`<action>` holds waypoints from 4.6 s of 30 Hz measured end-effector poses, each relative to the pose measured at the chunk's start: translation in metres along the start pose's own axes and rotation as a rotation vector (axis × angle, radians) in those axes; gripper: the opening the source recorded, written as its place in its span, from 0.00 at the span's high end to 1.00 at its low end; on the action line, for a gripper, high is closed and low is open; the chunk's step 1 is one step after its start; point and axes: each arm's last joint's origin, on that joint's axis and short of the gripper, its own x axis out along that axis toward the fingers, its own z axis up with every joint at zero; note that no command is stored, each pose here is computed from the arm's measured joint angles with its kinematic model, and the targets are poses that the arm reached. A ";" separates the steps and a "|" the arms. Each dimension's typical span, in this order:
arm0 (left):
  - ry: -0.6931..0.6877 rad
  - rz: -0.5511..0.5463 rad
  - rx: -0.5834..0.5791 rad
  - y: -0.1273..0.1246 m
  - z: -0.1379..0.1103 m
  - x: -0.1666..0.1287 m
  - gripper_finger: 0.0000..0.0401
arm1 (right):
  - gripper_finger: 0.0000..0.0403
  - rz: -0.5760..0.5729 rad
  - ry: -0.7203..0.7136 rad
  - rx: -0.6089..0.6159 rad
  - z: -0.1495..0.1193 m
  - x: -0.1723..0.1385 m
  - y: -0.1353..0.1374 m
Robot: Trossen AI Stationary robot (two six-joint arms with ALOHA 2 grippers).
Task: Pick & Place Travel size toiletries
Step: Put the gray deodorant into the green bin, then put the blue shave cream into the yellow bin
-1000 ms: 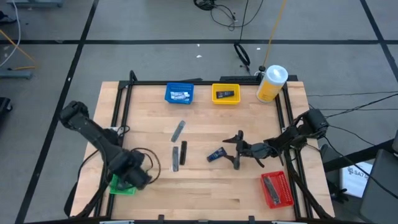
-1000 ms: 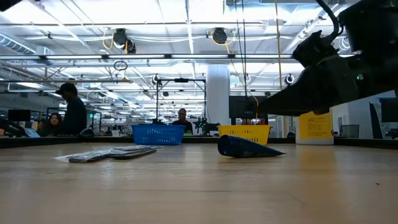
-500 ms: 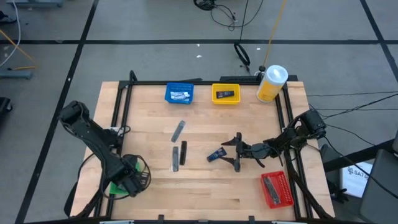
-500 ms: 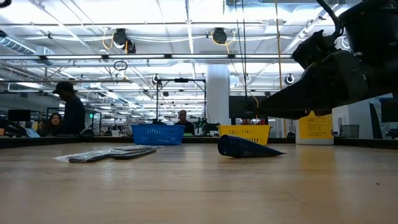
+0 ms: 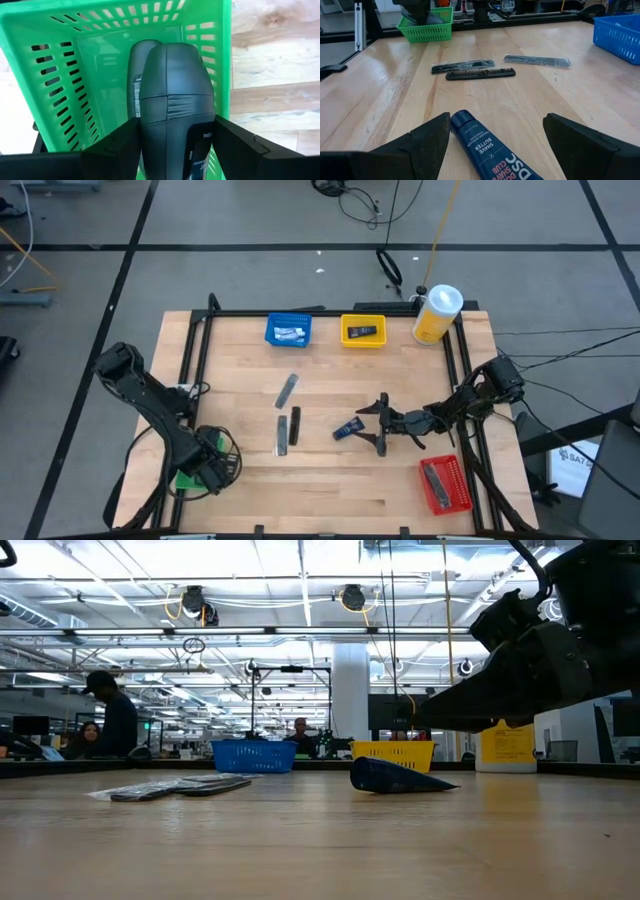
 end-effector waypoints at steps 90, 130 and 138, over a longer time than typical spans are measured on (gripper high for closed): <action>-1.057 -0.730 0.771 -0.205 0.128 -0.002 0.94 | 0.23 0.161 0.351 -0.291 0.011 0.040 -0.028; -1.143 -0.320 0.509 -0.194 0.140 0.049 0.94 | 0.67 -0.330 0.439 -0.064 0.094 -0.012 -0.075; -1.083 -0.286 0.639 -0.195 0.187 0.033 0.94 | 0.67 -0.432 0.513 -0.056 0.131 -0.013 -0.139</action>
